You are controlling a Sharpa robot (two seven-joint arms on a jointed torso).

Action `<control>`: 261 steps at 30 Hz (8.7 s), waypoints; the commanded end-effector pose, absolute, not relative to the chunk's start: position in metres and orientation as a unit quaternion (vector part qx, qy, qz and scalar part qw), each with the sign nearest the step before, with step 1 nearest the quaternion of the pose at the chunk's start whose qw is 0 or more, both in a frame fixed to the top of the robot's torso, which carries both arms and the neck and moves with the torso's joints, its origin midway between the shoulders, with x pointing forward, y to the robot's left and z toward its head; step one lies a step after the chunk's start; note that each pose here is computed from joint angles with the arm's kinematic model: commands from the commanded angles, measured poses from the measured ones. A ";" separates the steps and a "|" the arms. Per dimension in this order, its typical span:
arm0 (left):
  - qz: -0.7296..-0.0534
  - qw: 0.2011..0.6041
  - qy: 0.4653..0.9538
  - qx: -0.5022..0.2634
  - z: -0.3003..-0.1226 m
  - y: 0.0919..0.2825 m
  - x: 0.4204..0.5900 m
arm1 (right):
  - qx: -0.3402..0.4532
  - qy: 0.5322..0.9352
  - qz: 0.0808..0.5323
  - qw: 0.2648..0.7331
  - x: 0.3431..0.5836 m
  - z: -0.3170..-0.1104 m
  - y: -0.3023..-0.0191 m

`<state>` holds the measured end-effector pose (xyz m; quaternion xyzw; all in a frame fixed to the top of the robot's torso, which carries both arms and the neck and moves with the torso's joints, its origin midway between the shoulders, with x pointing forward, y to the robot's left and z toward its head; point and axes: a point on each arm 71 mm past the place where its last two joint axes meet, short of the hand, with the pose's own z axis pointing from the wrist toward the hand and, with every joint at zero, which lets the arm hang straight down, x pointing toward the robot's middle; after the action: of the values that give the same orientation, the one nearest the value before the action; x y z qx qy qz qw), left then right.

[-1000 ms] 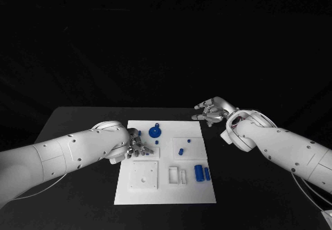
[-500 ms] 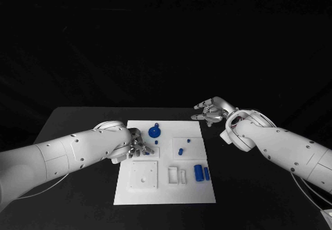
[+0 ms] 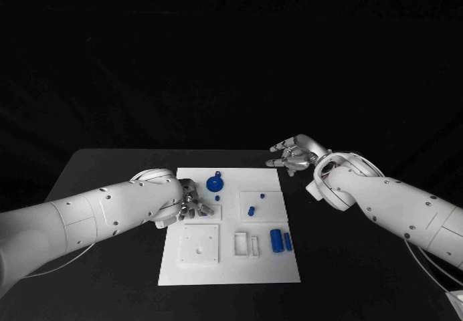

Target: Assemble the parts on the task board

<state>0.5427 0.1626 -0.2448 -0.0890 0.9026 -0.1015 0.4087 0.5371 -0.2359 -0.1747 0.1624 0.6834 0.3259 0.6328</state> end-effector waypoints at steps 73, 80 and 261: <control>-0.162 0.408 0.890 -0.123 -0.227 0.167 0.534 | 0.157 0.695 0.332 0.618 0.536 -0.184 -0.233; -0.173 0.381 0.899 -0.126 -0.218 0.170 0.538 | 0.155 0.697 0.336 0.614 0.536 -0.186 -0.229; -0.076 0.411 0.907 -0.048 -0.233 0.147 0.546 | 0.152 0.627 0.330 0.689 0.551 -0.169 -0.247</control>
<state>0.5455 0.1504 -0.2341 -0.0569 0.9110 -0.0707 0.4023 0.5507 -0.2477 -0.1688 0.1538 0.6260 0.3267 0.6912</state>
